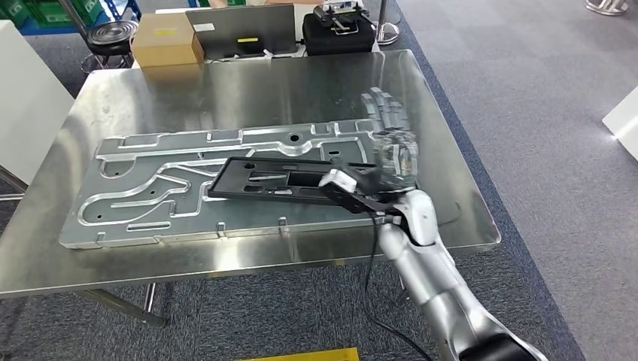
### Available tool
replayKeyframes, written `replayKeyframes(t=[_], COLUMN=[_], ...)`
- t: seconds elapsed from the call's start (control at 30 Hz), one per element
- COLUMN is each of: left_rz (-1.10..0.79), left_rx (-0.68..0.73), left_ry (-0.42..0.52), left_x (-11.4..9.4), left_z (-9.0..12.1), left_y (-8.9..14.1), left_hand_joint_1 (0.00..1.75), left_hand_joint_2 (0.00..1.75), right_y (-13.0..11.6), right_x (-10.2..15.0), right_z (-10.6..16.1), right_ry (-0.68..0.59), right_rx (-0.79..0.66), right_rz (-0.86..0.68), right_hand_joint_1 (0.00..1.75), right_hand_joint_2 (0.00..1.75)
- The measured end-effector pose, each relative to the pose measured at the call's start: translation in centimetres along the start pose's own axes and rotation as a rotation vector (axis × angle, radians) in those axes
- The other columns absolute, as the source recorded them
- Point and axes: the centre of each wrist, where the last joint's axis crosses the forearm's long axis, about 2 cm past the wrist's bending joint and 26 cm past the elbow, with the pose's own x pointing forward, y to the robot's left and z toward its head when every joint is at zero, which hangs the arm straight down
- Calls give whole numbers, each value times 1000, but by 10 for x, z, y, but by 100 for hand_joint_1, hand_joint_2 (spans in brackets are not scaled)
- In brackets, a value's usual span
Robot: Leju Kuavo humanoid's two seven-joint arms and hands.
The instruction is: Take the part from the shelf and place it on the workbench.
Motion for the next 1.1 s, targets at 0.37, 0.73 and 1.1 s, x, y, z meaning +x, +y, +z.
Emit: replayKeyframes(t=[0.37, 0.73, 1.1], left_rz=[109, 110, 106], left_rx=[39, 41, 42], left_ry=[-20, -23, -20], left_x=[-5, -4, -7], left_z=[3, 3, 4], left_y=[-14, -14, -13], left_hand_joint_1=[0, 0, 0], left_hand_joint_2=[0, 0, 0], right_y=[-173, -205, -198], right_x=[-34, -16, -30], right_z=[112, 178, 223], right_ry=[-15, 63, 322], right_rx=[-417, -299, -125], right_rz=[135, 144, 138], right_hand_joint_1=[0, 0, 0], right_hand_joint_2=[0, 0, 0])
